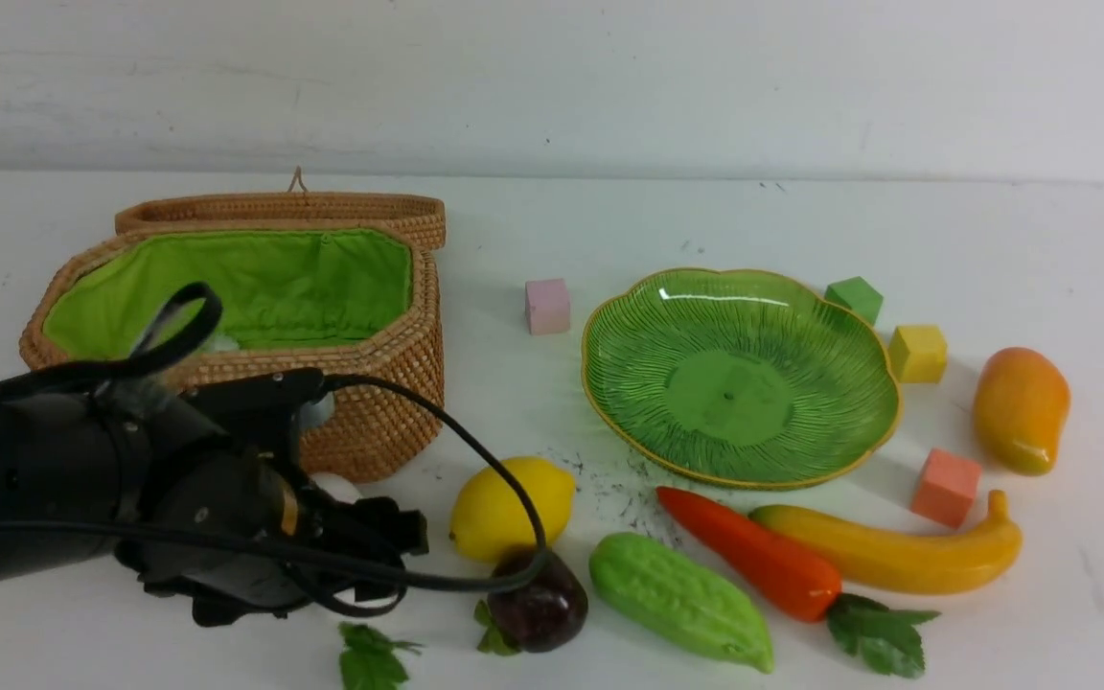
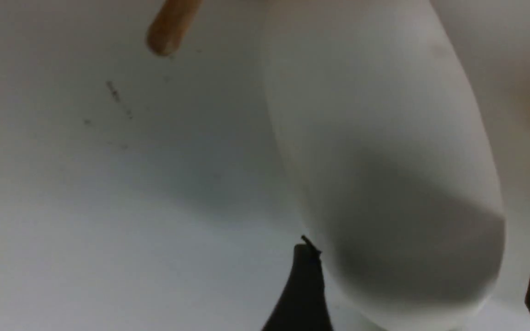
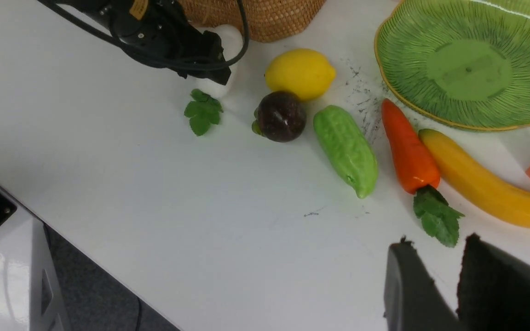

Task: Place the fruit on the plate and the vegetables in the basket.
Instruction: Take a daikon with your left arm and place it on the basket on the left.

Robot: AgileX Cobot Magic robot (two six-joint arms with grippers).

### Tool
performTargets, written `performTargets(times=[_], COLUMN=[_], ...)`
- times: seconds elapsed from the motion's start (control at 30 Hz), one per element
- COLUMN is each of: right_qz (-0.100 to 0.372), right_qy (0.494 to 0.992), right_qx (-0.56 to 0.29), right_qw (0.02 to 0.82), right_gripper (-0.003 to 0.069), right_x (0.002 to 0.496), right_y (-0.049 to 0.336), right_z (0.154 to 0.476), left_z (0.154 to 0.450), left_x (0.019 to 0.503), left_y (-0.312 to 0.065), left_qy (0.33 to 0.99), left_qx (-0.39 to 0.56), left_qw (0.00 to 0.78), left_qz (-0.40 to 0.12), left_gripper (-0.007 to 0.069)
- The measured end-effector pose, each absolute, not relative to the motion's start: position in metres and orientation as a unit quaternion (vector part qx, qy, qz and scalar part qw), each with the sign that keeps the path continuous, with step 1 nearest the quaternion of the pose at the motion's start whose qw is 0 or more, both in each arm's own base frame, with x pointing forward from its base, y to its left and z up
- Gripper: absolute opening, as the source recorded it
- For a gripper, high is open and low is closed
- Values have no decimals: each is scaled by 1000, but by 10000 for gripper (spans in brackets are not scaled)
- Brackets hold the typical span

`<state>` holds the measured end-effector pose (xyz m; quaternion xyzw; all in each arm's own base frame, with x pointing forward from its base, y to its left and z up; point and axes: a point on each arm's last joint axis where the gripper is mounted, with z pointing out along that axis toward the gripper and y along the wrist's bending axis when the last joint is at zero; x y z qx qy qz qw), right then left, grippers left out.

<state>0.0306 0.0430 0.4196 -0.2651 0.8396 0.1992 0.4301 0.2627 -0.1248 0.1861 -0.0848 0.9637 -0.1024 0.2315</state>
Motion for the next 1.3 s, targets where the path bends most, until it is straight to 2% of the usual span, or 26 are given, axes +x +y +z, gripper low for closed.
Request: performTargets(times=[0.17, 0.53, 0.8, 1.17, 1.3], right_qz=[199, 199, 200, 200, 200], right_qy=[840, 840, 840, 839, 839], right_qx=[-265, -265, -265, -265, -265], right_qw=[430, 430, 430, 430, 430], right_gripper=[181, 183, 182, 181, 181], right_x=[31, 31, 31, 31, 31], right_y=[43, 43, 43, 43, 43], right_z=[420, 420, 420, 420, 420], left_z=[184, 187, 185, 153, 151], left_x=[263, 269, 272, 279, 278], left_y=[-124, -127, -125, -127, -124], left_qy=[965, 952, 949, 960, 964], left_qx=[-77, -105, -110, -111, -111], left_qw=[231, 261, 274, 242, 234], left_qz=[-94, -124, -110, -80, -64], left_gripper=[587, 587, 587, 591, 545])
